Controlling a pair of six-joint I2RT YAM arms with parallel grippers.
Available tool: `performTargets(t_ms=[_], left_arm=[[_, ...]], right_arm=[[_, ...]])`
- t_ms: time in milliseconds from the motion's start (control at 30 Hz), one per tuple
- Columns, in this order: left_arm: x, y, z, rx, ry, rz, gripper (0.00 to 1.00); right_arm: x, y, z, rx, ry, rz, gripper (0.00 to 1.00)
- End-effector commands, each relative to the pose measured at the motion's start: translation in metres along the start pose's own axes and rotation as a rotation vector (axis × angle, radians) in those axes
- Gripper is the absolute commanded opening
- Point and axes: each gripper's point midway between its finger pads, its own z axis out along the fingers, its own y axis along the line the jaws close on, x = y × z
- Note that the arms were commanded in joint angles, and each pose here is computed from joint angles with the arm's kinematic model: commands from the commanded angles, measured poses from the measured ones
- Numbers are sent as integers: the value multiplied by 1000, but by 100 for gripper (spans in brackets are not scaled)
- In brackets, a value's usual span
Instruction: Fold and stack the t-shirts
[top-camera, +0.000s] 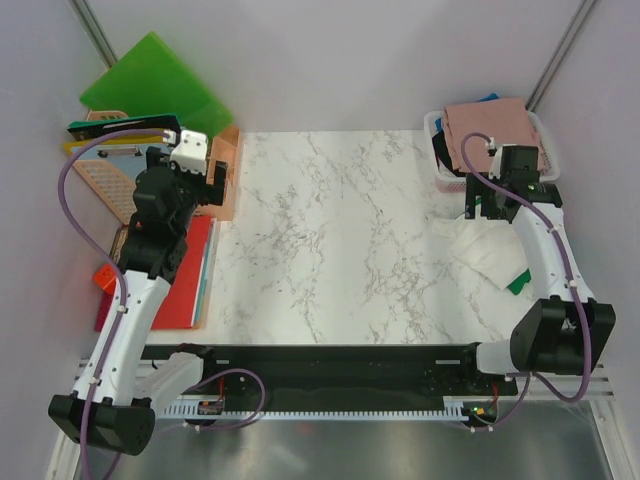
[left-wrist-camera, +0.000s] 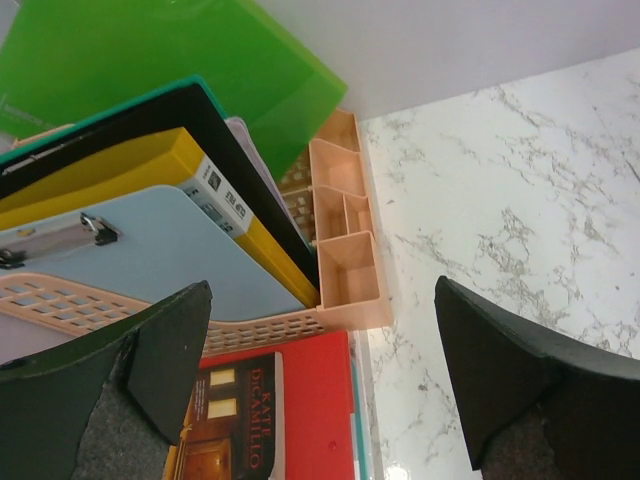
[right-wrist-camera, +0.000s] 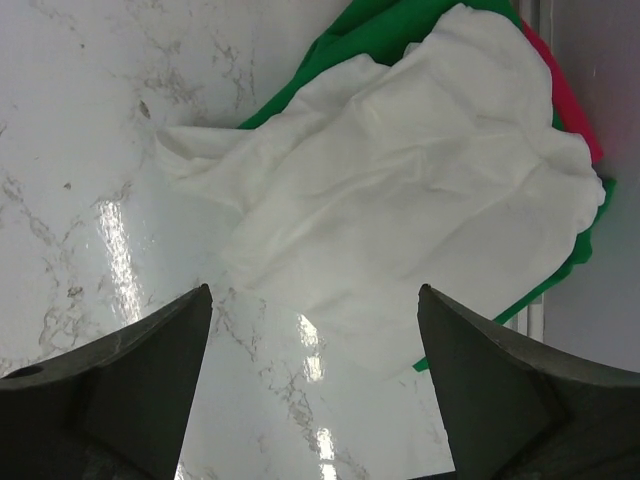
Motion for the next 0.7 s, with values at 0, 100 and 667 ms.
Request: performTargets(t_ms=[0, 100, 667], left_arm=[[-9, 4, -13, -6, -66, 18, 100], [-2, 4, -14, -7, -51, 30, 100], [19, -18, 2, 68, 19, -37, 100]], right_arm=[[-23, -19, 0, 90, -80, 105, 92], [-10, -39, 19, 162, -26, 174, 90], [103, -108, 55, 95, 172, 239, 86]])
